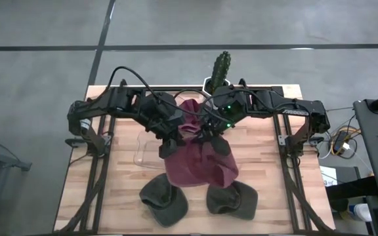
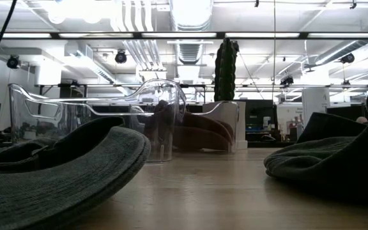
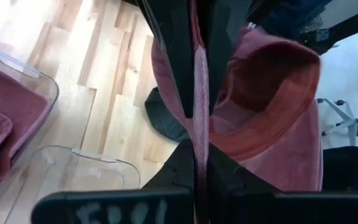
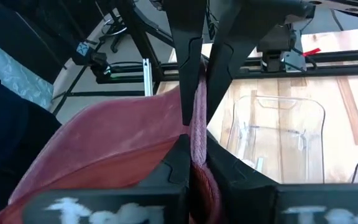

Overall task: Pick & Place hat
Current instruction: Put the red cap into the top transparent bin

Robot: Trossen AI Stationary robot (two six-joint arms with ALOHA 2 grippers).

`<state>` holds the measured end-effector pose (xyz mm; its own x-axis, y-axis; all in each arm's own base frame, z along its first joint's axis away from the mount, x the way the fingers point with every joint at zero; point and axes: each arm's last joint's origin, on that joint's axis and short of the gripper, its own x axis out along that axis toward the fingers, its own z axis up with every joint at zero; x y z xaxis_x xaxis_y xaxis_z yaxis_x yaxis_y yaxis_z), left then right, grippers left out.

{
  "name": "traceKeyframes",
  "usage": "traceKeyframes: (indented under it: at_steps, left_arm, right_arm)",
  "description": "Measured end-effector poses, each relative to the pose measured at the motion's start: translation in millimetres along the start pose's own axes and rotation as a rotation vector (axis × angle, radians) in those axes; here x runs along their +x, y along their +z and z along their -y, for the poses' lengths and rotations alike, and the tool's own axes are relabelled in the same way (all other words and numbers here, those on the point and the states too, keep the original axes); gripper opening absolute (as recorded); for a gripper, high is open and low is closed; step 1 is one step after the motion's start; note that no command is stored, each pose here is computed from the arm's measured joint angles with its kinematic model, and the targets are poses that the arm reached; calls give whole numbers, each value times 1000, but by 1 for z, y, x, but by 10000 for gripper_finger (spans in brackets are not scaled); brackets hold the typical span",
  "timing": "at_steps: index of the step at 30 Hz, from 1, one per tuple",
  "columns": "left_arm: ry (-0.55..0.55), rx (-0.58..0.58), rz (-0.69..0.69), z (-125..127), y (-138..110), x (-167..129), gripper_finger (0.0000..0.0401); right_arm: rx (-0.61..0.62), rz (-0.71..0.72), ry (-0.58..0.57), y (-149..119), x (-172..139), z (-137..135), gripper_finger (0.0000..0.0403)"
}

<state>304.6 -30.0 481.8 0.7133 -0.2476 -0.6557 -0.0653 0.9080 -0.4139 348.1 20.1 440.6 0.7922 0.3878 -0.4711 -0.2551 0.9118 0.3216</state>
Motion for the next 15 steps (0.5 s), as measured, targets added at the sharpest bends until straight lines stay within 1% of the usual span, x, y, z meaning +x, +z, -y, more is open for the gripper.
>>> traceKeyframes:
  at_steps: [4,6,11,15]
  left_arm:
    - [2,1,-4,0,-1,-1,7]
    - [5,18,-3,0,-1,-3,6]
    - [56,33,-20,-3,-6,-10,6]
    - [141,53,-61,-7,-13,-15,6]
  right_arm:
    - [37,0,0,0,0,0,15]
    - [63,-2,-7,0,0,0,26]
    - [94,-35,-20,-4,0,1,90]
    - [126,-74,-56,-8,0,3,145]
